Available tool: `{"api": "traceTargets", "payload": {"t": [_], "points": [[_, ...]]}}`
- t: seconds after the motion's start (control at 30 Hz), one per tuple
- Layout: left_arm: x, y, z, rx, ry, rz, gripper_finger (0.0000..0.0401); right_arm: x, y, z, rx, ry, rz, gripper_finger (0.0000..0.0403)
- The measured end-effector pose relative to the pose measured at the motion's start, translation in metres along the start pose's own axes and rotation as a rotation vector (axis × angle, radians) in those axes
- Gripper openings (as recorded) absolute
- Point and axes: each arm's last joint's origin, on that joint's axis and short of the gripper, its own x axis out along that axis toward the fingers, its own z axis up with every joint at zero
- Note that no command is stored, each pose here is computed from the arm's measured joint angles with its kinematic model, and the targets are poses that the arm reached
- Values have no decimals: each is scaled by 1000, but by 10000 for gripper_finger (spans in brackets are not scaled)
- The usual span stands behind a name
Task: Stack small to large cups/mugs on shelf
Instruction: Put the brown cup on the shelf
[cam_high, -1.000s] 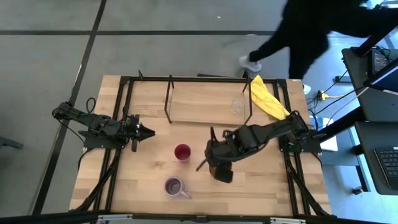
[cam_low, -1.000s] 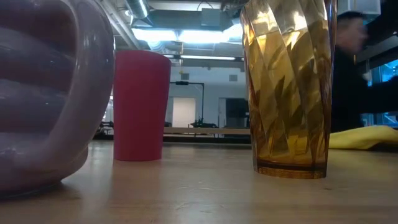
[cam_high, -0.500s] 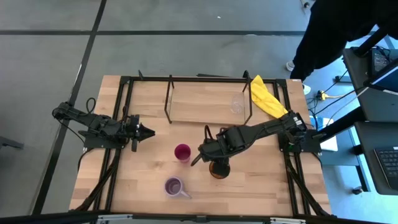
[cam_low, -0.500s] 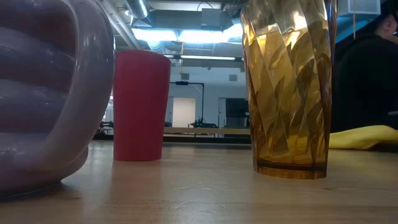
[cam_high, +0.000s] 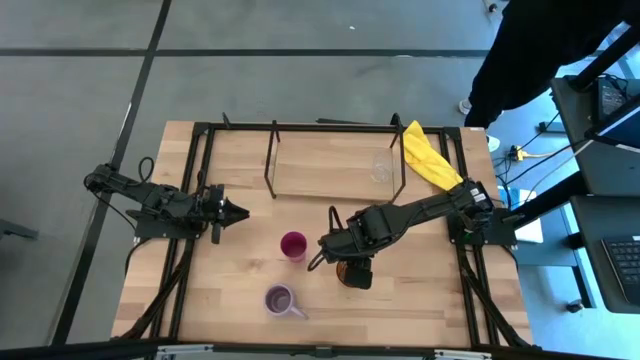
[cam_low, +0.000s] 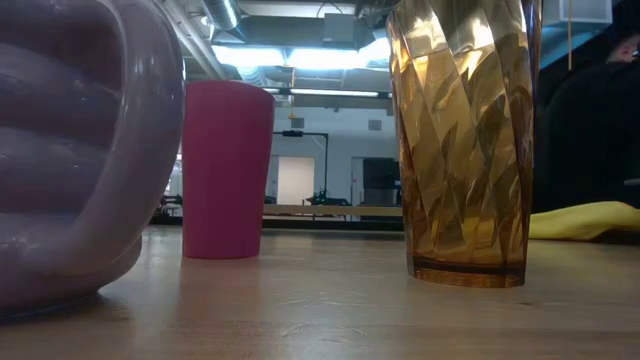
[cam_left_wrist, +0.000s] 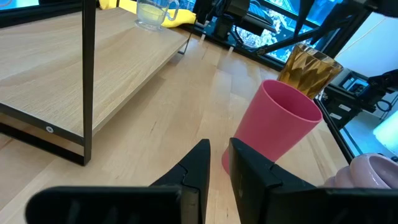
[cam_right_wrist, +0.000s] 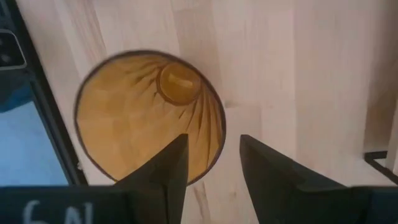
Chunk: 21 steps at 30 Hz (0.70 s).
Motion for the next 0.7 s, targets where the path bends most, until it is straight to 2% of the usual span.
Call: {"api": "traceTargets", "payload": {"t": [0.7], "points": [[0,0,0,0,0,0,53,7,0,3,-13,-42,-31,146]]}}
